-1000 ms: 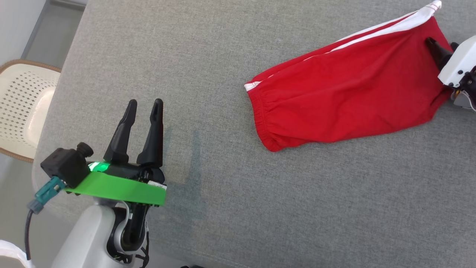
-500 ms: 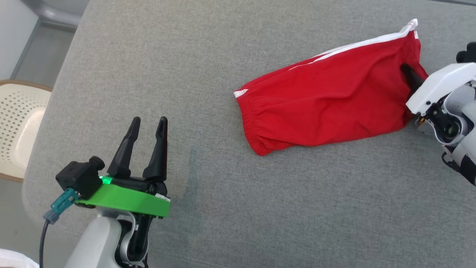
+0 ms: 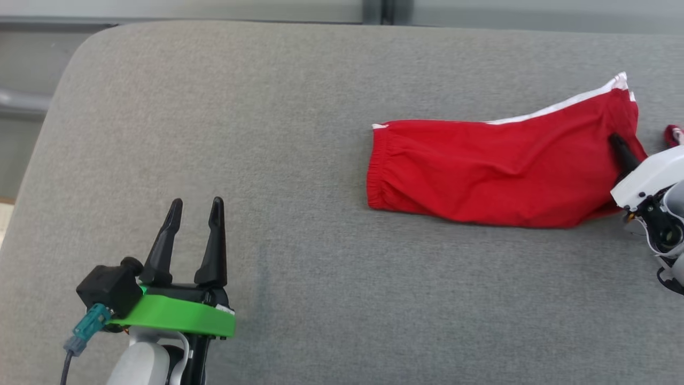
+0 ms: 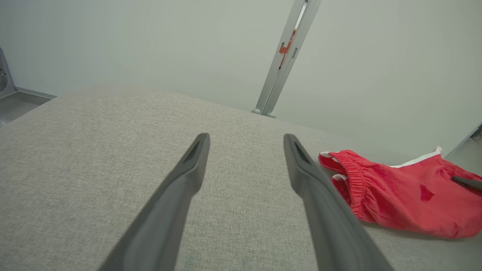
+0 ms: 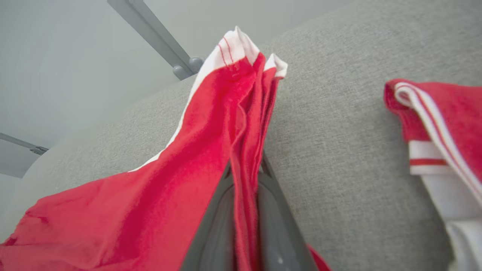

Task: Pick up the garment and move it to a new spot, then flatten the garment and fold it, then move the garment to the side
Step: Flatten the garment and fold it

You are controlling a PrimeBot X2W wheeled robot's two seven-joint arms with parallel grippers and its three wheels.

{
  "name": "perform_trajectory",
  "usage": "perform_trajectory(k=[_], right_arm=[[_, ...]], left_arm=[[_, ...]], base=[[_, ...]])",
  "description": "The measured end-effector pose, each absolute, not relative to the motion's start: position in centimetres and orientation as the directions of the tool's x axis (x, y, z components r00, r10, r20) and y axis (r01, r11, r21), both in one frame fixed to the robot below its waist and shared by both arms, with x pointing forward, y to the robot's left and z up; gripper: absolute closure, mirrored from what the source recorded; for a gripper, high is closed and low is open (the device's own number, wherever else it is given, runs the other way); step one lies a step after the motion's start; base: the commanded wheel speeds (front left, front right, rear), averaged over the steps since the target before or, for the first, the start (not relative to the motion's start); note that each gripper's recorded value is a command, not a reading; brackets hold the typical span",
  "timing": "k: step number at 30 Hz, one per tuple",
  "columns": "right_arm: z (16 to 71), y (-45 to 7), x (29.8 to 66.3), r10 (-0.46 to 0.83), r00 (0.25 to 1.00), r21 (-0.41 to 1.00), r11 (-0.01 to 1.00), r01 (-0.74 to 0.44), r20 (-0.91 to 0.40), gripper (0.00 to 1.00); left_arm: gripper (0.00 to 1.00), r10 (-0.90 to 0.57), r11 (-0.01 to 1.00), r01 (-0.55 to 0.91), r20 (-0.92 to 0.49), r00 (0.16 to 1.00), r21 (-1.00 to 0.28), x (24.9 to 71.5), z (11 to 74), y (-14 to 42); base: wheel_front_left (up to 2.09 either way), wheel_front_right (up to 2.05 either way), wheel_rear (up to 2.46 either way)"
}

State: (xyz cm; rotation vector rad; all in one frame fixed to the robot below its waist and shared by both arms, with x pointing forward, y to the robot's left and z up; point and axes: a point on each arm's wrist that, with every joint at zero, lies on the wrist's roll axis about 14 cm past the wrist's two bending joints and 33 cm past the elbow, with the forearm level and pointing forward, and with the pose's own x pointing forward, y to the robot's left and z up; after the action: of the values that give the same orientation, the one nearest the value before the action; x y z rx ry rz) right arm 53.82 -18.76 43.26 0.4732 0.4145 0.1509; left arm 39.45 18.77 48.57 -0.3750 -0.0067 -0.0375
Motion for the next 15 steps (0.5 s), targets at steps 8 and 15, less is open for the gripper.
perform_trajectory(k=[8, 15], right_arm=[[48.6, -19.1, 53.9, 0.243, 0.940, 0.422, 0.898, -0.124, -0.239, 1.00], [51.0, -11.3, 54.0, 0.410, 0.892, 0.449, 0.844, -0.292, -0.191, 1.00]], left_arm=[[0.00, -0.087, 0.919, 0.099, 0.049, 0.995, -0.381, 39.4, 49.6, 16.9], [0.00, -0.060, 0.915, 0.074, 0.046, 0.997, -0.397, 38.4, 49.5, 17.3]], base=[[0.00, 0.00, 0.00], [0.00, 0.00, 0.00]])
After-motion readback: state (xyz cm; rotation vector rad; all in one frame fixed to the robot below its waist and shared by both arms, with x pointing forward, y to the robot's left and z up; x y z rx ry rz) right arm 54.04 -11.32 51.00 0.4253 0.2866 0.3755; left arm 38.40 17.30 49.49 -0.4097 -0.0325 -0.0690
